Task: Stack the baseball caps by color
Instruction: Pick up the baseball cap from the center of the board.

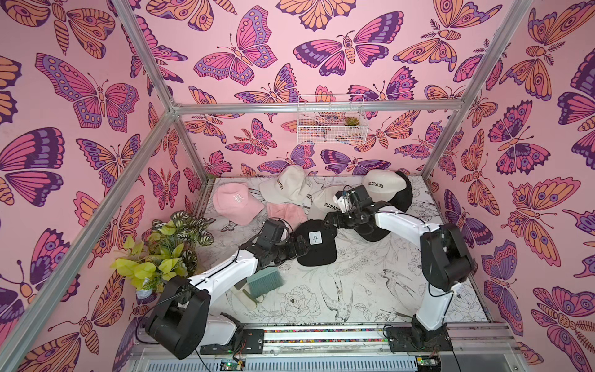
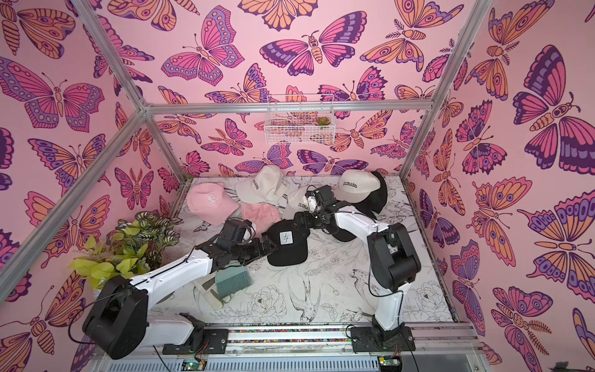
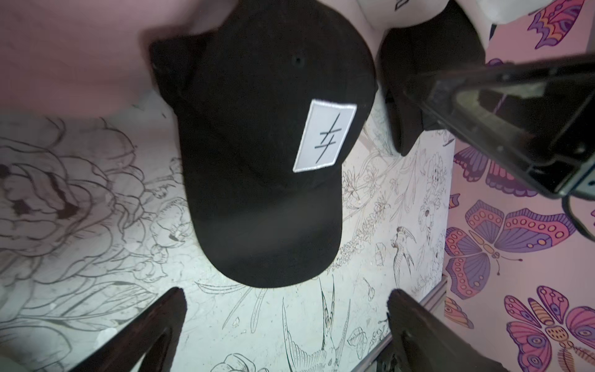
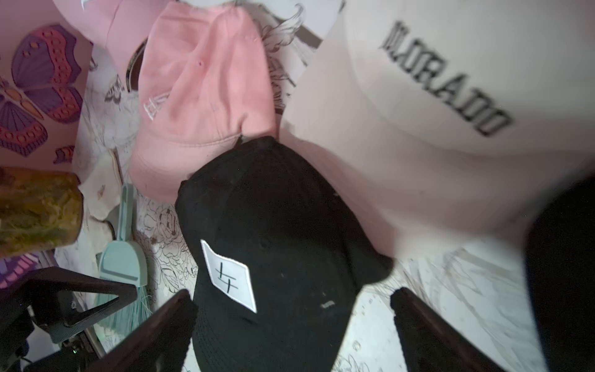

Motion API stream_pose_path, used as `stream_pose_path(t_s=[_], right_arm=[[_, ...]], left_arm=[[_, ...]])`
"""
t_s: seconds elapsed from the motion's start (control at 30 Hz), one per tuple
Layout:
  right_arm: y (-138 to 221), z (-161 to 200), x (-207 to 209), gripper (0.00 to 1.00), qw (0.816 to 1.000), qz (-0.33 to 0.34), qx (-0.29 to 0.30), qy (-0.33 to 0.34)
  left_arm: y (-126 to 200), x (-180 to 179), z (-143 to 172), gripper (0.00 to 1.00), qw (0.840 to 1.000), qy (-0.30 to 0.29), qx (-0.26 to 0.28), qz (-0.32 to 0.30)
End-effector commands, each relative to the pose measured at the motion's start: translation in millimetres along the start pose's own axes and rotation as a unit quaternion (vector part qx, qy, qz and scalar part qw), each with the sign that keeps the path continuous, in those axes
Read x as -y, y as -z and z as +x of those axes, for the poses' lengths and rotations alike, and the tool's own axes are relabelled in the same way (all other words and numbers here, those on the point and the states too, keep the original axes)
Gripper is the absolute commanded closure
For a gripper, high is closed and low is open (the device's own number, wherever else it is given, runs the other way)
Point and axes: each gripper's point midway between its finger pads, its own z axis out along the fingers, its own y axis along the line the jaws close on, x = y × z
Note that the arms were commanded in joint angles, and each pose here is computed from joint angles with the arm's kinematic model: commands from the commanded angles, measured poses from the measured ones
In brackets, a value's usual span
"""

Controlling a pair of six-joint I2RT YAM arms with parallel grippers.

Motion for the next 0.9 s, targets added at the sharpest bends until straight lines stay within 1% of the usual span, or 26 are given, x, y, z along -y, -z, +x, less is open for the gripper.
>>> stream_pose_path(t_s=[0.0,0.17,0.23,0.37,0.43,0.47,0.53,0.67,0.73,0.8,0.83,0.87], right_arm=[[-13,10,-4,0.01,0.997,0.011,-0.052,0.05],[-33,-1,4,0.01,0.996,0.027,-0.053,0.061],[-40,5,-2,0.01,0.995,-0.002,-0.067,0.07],[-43,22,-17,0.01,0.992,-0.06,-0.089,0.069],[-41,29,-18,0.01,0.992,-0.064,-0.088,0.072],[-40,32,-16,0.04,0.992,-0.059,-0.088,0.072],[-37,38,-16,0.17,0.991,-0.059,-0.09,0.075],[-27,44,-26,0.58,0.99,-0.086,-0.075,0.078],[-17,42,-32,0.75,0.99,-0.093,-0.061,0.082],[-3,34,-38,0.94,0.991,-0.094,-0.036,0.086],[3,29,-41,1.0,0.992,-0.094,-0.023,0.086],[11,22,-42,1.0,0.992,-0.091,-0.008,0.085]], left_arm=[[-3,-3,18,0.0,0.999,0.009,-0.039,0.007],[-7,-8,25,0.0,0.999,0.017,-0.052,0.007],[-9,-9,27,0.0,0.998,0.021,-0.056,0.008],[-13,-14,28,0.0,0.998,0.026,-0.056,0.004],[-16,-17,30,0.0,0.998,0.03,-0.057,0.004],[-18,-18,30,0.0,0.998,0.033,-0.057,0.007],[-22,-19,31,0.0,0.997,0.037,-0.06,0.011],[-30,-21,35,0.0,0.996,0.044,-0.068,0.019],[-31,-21,35,0.0,0.996,0.044,-0.07,0.02],[-30,-19,33,0.0,0.997,0.038,-0.064,0.025],[-29,-18,32,0.0,0.997,0.035,-0.061,0.027],[-28,-17,32,0.0,0.997,0.031,-0.058,0.03]])
